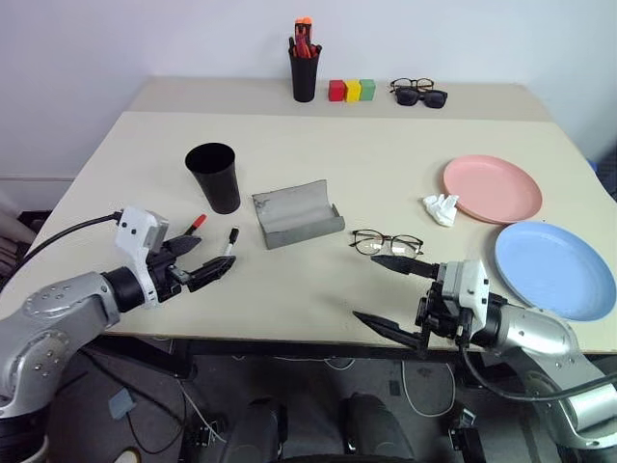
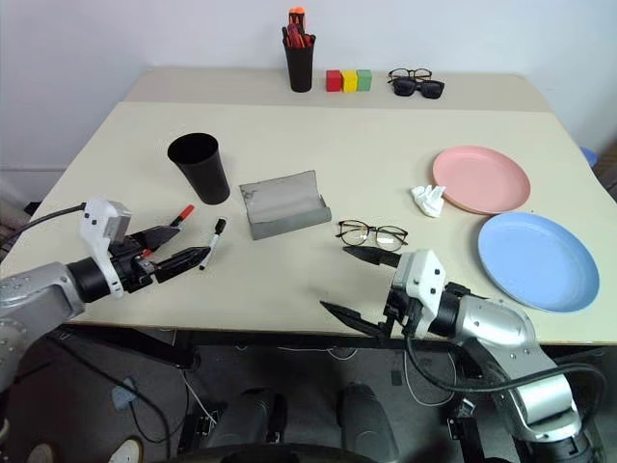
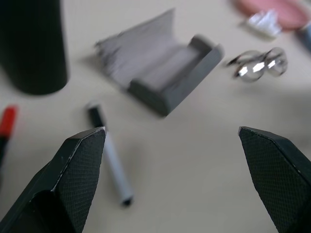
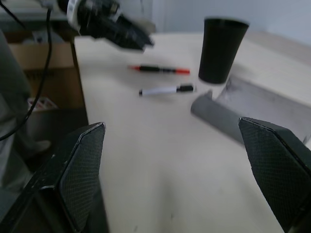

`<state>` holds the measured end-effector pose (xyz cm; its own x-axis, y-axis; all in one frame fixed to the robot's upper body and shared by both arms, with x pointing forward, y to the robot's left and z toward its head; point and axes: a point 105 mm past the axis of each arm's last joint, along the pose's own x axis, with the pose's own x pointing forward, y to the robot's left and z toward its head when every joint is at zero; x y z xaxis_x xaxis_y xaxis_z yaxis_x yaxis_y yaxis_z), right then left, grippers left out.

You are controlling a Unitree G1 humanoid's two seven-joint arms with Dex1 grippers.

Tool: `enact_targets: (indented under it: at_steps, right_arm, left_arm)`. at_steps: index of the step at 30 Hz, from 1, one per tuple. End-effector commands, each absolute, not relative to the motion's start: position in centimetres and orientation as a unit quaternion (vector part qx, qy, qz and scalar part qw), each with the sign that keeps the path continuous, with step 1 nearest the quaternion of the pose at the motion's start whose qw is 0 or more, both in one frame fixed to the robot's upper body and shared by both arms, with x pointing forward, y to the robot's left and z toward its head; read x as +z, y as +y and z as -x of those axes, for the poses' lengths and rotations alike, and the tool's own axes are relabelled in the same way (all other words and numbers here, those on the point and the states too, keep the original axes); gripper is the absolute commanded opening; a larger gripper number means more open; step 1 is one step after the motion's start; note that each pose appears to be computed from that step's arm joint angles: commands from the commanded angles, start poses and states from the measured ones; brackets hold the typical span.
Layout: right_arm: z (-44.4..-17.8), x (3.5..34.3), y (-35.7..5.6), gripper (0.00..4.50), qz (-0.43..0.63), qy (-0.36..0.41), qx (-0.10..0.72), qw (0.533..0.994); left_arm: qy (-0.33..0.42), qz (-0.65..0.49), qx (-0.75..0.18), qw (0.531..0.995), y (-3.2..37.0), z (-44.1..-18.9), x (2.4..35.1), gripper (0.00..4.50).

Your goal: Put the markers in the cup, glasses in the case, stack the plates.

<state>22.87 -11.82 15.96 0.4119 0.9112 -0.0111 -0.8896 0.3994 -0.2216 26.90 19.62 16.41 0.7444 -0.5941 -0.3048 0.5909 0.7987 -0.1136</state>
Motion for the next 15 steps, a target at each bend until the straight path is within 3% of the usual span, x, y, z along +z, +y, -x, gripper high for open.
enact_targets:
  at_steps: [1, 6, 15]
  right_arm:
    - [-23.6, 17.1, -12.5, 4.46, 0.084, -0.08, 0.541, 0.833]
    - [-23.6, 16.0, -12.8, 4.46, 0.09, -0.07, 0.537, 0.836]
    - [-23.2, 14.7, -12.9, 4.46, 0.092, -0.064, 0.526, 0.843]
  left_arm:
    - [0.16, -0.01, -0.321, 0.934, 18.7, -27.8, 18.1, 4.5]
    - [0.19, -0.042, -0.263, 0.945, 19.1, -30.6, 17.3, 4.5]
    - [0.27, -0.058, -0.197, 0.941, 19.1, -31.1, 15.2, 4.5]
